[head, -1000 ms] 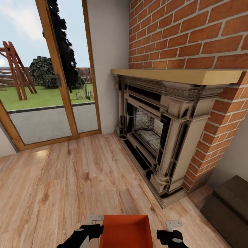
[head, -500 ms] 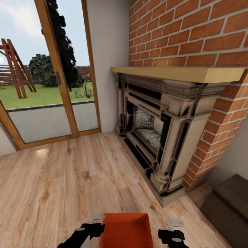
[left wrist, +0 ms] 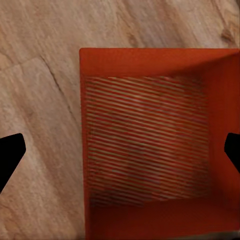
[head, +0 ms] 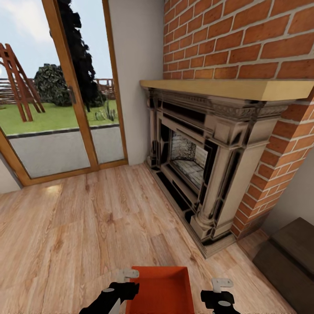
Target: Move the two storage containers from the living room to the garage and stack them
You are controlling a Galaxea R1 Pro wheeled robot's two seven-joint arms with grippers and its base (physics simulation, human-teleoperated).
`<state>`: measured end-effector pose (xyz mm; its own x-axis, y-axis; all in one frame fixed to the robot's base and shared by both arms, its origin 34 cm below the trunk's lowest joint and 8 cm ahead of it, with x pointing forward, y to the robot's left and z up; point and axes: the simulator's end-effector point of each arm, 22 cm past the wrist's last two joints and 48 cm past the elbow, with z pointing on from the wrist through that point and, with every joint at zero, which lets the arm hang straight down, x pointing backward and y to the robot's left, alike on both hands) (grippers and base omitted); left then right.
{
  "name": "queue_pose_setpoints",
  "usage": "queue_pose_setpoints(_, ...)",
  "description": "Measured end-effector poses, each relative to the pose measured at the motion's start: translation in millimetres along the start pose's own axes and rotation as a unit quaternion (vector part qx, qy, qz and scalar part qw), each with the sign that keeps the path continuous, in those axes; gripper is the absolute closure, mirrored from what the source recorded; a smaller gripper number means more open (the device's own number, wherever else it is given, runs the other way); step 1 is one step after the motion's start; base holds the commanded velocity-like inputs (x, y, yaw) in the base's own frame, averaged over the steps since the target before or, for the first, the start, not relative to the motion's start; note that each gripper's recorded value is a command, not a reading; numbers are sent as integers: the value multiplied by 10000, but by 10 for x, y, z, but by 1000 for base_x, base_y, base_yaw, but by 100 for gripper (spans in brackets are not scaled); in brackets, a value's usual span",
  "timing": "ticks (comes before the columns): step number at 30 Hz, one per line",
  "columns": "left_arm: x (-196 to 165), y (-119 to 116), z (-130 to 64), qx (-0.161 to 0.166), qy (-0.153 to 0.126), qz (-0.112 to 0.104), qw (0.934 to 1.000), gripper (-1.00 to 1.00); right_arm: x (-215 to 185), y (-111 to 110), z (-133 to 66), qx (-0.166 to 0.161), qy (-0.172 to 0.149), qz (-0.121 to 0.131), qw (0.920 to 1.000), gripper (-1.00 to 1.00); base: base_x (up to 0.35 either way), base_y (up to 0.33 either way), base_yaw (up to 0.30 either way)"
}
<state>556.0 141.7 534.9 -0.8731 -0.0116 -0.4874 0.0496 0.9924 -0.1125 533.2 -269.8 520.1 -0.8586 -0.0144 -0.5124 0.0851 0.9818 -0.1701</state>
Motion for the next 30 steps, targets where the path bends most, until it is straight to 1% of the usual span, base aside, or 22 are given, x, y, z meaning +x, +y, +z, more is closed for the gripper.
queue_pose_setpoints(30,206,71,104,-54,212,-22,9998,-100,224,-17,89,-2,233,-50,9997,-100,0,0,0)
